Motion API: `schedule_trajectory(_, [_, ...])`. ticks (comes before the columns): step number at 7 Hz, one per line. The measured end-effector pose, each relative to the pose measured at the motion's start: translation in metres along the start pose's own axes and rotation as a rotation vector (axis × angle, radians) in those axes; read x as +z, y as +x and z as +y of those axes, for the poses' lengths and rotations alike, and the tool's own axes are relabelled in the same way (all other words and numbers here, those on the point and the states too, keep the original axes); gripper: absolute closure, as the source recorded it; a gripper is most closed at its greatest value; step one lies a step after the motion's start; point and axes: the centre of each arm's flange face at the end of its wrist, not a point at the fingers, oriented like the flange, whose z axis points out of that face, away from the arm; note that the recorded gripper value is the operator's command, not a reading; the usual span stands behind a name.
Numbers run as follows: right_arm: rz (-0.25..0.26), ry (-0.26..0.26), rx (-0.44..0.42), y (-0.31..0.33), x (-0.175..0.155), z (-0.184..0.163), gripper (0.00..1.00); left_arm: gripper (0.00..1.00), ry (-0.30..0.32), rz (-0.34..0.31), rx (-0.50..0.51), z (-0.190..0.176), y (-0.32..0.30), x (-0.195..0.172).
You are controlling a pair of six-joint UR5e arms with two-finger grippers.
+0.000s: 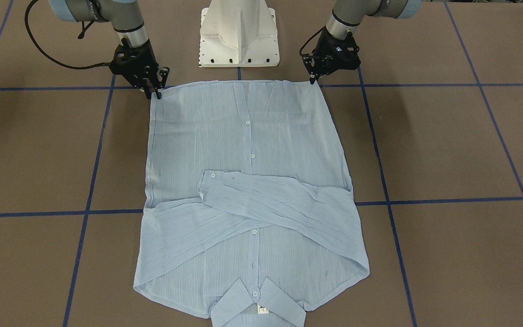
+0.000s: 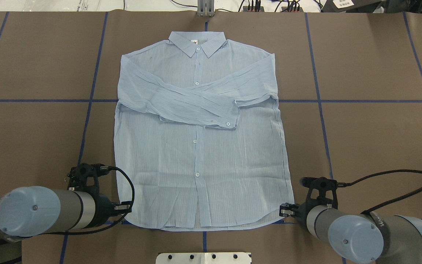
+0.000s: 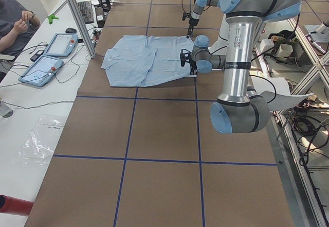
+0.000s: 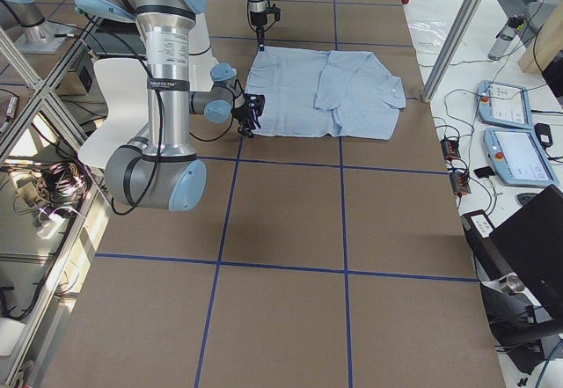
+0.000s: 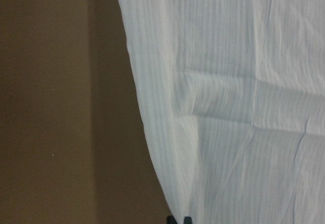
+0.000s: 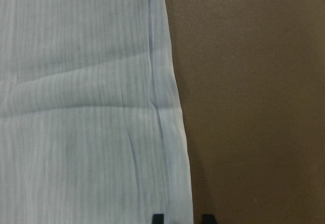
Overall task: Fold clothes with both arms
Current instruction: 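Lift the hem with both grippers and fold it toward the collar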
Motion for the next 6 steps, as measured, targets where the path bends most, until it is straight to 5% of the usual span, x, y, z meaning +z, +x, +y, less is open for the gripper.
schedule_trajectory(4, [-0.022, -0.005, 0.005, -0.005, -0.014, -0.006, 1.00, 1.00, -0.002, 0.000, 0.001, 0.001, 0.000, 0.000])
schedule_trajectory(6, [-0.023, -0.076, 0.031, -0.001, -0.045, -0.020, 1.00, 1.00, -0.022, 0.021, 0.003, 0.004, 0.006, -0.010])
